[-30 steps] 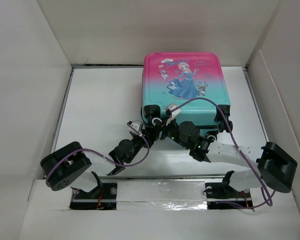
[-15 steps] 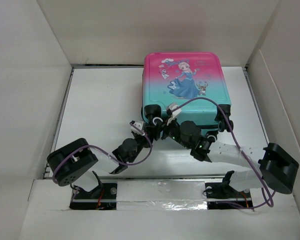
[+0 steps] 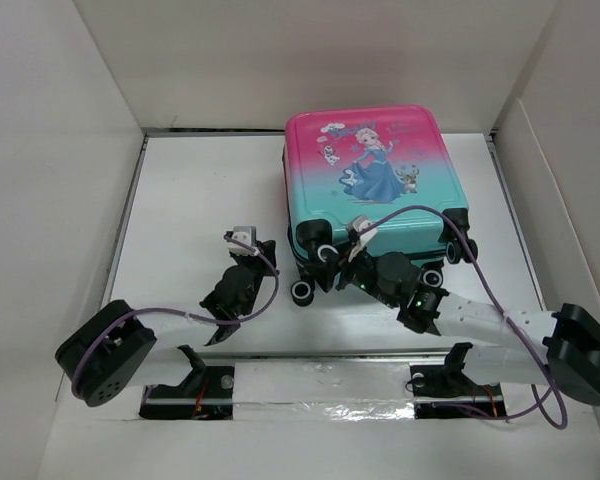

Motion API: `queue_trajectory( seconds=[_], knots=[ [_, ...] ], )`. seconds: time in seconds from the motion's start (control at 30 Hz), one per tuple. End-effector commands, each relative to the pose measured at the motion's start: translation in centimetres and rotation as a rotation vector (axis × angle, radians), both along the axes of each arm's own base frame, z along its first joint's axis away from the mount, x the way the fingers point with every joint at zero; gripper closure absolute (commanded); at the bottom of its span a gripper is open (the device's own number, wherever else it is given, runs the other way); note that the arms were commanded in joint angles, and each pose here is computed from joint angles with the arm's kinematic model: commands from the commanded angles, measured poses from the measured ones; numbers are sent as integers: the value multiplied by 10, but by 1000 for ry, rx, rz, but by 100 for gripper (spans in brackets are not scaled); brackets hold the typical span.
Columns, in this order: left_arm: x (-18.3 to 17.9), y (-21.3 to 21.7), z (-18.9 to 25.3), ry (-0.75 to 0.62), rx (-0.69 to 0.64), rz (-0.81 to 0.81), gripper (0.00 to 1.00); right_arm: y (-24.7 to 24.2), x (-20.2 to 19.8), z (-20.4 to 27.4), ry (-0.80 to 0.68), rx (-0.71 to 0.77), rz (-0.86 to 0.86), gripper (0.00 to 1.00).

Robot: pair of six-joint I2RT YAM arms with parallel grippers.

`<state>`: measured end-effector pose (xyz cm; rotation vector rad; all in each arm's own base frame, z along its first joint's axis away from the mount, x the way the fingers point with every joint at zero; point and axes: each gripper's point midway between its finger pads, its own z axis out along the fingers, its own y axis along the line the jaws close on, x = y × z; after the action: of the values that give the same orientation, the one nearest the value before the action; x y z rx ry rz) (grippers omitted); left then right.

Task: Pack the luggage

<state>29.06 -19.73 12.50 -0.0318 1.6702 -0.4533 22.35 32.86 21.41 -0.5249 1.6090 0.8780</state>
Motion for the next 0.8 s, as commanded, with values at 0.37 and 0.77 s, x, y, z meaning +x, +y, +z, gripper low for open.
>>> queue_trajectory(
  seconds=[0.37,0.77],
  knots=[
    [-46,-60,20,-20,-23,-400,100,-7,-21,43,-57,122,44,100],
    [-79,-88,14,13,-52,-582,65,5,8,65,-95,120,36,100]
  ],
)
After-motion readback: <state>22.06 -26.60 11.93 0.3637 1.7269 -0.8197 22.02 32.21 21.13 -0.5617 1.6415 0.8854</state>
